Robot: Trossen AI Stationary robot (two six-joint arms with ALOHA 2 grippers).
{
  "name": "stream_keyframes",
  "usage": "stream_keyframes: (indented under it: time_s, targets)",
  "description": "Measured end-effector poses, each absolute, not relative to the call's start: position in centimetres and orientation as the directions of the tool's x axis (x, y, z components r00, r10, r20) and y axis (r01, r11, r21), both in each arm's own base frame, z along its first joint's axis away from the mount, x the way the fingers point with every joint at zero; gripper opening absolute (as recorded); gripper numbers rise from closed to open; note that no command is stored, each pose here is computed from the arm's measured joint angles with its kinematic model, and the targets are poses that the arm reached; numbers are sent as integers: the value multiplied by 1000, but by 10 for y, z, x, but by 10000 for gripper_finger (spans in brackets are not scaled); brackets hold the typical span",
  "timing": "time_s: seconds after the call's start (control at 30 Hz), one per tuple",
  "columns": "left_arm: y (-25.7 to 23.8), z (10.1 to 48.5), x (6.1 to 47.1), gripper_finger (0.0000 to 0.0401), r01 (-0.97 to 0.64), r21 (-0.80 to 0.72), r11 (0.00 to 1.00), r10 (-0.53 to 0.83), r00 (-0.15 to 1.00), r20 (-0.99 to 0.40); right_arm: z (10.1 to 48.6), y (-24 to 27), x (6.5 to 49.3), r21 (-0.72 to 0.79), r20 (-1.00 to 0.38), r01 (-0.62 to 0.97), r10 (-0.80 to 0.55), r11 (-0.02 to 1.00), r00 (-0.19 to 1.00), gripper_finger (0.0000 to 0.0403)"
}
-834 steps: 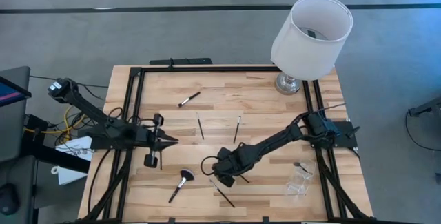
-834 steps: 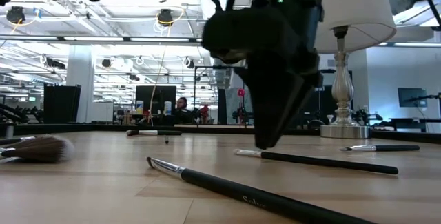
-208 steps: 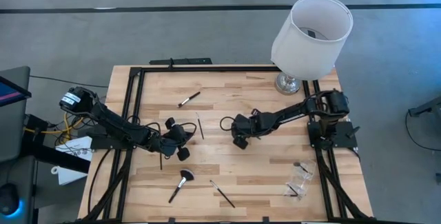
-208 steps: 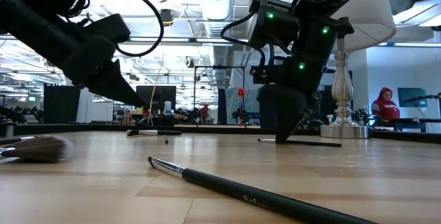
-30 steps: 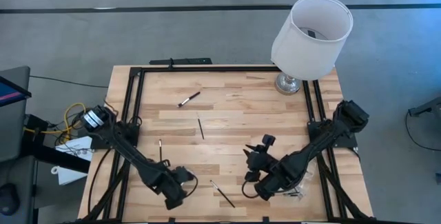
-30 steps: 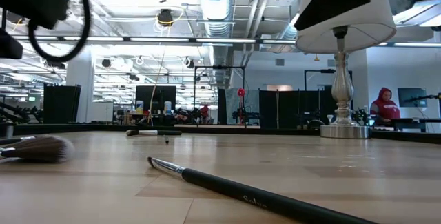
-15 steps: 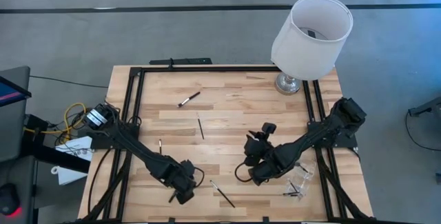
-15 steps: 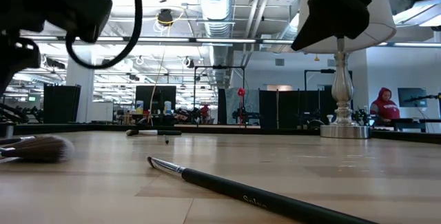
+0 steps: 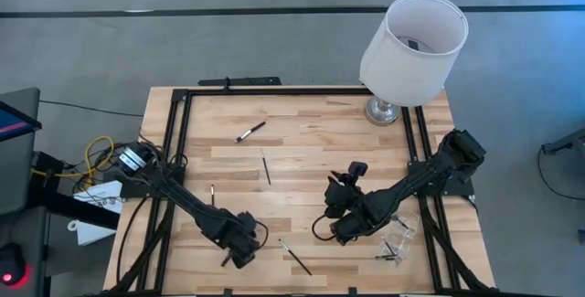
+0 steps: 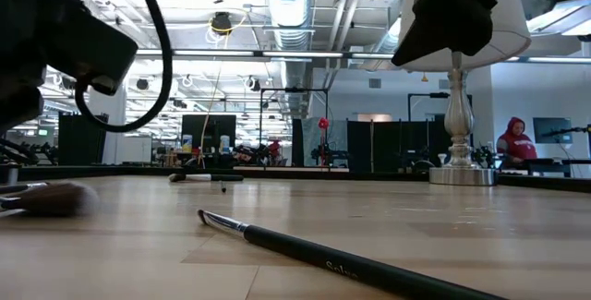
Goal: Pick & Place Makeup Brushes
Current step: Put the black highlighter brush into the transparent organizer
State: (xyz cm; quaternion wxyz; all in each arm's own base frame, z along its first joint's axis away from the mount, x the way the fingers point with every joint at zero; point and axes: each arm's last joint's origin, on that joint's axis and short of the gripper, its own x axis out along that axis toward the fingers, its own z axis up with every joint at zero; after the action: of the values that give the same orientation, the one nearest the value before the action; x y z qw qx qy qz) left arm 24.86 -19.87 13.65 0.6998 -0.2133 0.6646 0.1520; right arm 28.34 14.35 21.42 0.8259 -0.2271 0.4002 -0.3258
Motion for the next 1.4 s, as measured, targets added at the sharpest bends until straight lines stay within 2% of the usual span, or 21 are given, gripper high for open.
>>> stream_keyframes:
  time_s: [0.27, 0.43, 0.5, 0.6, 0.73, 0.87, 1.03, 1.17, 1.27, 1.4]
  targets:
    - [-192, 137, 240, 40, -436, -81, 896, -54, 73, -996, 215, 148, 282, -595, -507, 405, -715, 694, 482, 79]
    - [-189, 139, 240, 41, -331, -77, 940, -51, 85, -995, 214, 156, 280, -561, -511, 413, -693, 718, 509, 79]
    - [-185, 144, 239, 54, -300, -46, 953, -11, 119, -993, 215, 158, 282, -539, -507, 428, -685, 726, 524, 79]
    - [-181, 164, 240, 65, -240, -46, 970, 13, 242, -970, 215, 159, 285, -504, -504, 448, -673, 738, 542, 79]
    - [-172, 194, 233, 48, -165, -17, 986, 52, 405, -913, 212, 164, 287, -480, -498, 457, -662, 749, 560, 79]
    - [-165, 225, 223, 42, -74, 29, 997, 70, 645, -761, 203, 178, 291, -430, -463, 478, -642, 766, 611, 79]
    - [-158, 242, 213, 56, 82, 9, 997, -68, 880, -470, 196, 196, 300, -332, -412, 452, -558, 828, 720, 87]
    - [-149, 237, 206, 52, 248, 10, 969, -239, 943, -233, 199, 205, 312, -241, -345, 396, -459, 886, 819, 104]
    - [-140, 230, 202, 50, 343, 32, 939, -340, 937, -79, 208, 206, 325, -146, -304, 263, -296, 954, 905, 123]
    - [-129, 224, 199, 55, 373, 62, 926, -376, 925, 44, 216, 199, 337, -92, -202, 74, -91, 993, 975, 151]
